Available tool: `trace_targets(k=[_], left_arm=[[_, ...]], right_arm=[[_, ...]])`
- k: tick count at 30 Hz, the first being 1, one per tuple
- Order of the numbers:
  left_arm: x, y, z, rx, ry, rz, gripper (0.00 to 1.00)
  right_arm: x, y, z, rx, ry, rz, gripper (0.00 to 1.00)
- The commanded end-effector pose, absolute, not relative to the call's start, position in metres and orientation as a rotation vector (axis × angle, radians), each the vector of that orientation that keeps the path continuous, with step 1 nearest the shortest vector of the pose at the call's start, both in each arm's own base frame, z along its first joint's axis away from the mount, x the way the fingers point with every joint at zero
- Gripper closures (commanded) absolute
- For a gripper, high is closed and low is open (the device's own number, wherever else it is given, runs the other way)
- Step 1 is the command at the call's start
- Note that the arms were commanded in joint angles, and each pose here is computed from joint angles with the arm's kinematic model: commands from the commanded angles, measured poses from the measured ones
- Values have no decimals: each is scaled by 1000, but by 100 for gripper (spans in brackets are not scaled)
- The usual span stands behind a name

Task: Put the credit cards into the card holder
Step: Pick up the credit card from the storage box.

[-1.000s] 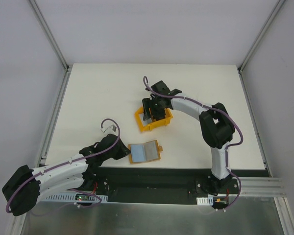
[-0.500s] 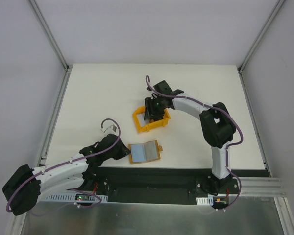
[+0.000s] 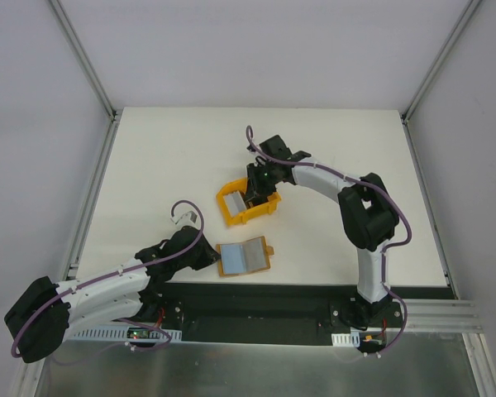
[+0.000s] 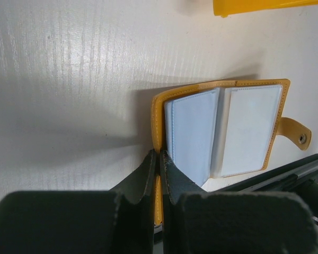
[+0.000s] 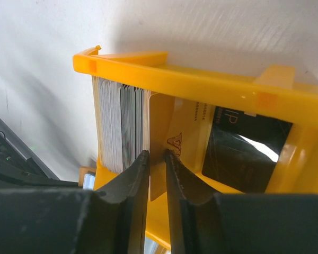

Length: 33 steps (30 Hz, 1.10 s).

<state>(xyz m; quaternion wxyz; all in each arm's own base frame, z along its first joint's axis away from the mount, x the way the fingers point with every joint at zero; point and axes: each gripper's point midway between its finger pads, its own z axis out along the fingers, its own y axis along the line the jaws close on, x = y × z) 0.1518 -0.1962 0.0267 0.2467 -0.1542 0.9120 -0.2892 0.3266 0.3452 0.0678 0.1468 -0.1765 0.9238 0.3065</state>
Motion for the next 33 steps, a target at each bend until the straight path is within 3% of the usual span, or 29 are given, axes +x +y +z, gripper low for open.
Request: trace_targets(k=[1,15,28,33], left_arm=[[161,-202,40,-387,2443,-803,100],[160,-202,38,-386,2453,-798,100],[158,-202,35,-380,2466,-792,100],[159,-202,35,-384,2466,-792,100]], right_arm=[[328,352,105,-522,2564,963,81],[340,333,87,-472,2616,778,94],[338,339,71,-525,2652,715,87],[343,333,80,-538,2628,646,100]])
